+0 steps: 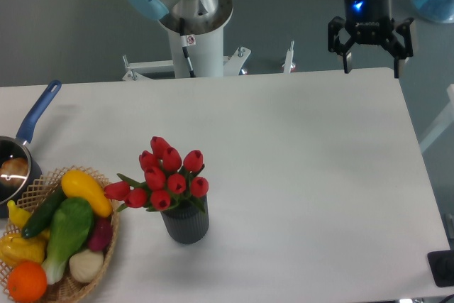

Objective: Pick up the flowers from the vase
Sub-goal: 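Move the open gripper down and toward the red tulip bouquet, then lower the open gripper around the tulip stems above the vase rim, then close the gripper on the tulip stems and adjust the grip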

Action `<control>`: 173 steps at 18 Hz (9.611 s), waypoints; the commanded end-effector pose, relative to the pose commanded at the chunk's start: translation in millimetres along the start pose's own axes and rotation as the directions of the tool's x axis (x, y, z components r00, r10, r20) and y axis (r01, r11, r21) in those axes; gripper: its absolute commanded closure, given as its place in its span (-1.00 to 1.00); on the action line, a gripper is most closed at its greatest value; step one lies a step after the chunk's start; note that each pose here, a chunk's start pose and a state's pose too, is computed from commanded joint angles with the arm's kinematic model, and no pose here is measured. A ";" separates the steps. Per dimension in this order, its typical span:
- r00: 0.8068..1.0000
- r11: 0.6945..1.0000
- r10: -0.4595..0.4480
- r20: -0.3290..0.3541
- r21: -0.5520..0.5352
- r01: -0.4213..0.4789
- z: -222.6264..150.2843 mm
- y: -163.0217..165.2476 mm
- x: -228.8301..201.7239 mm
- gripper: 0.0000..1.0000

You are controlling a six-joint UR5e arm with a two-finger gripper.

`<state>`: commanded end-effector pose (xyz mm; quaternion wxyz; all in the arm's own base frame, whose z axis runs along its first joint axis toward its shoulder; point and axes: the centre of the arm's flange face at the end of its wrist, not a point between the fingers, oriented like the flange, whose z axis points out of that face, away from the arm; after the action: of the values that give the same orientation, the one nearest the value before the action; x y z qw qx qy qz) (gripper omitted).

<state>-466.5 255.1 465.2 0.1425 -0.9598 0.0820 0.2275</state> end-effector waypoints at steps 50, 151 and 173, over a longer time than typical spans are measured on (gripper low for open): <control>0.874 0.786 -0.066 -0.481 0.515 0.342 101.5 -136.1 88.2 -1.00; 0.792 0.727 0.209 -0.573 0.633 0.267 143.3 -242.2 166.9 -0.97; 0.813 0.703 0.185 -0.552 0.652 0.283 129.2 -238.3 140.9 0.36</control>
<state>-342.5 507.6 346.0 0.4741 -0.8530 0.1754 -0.1297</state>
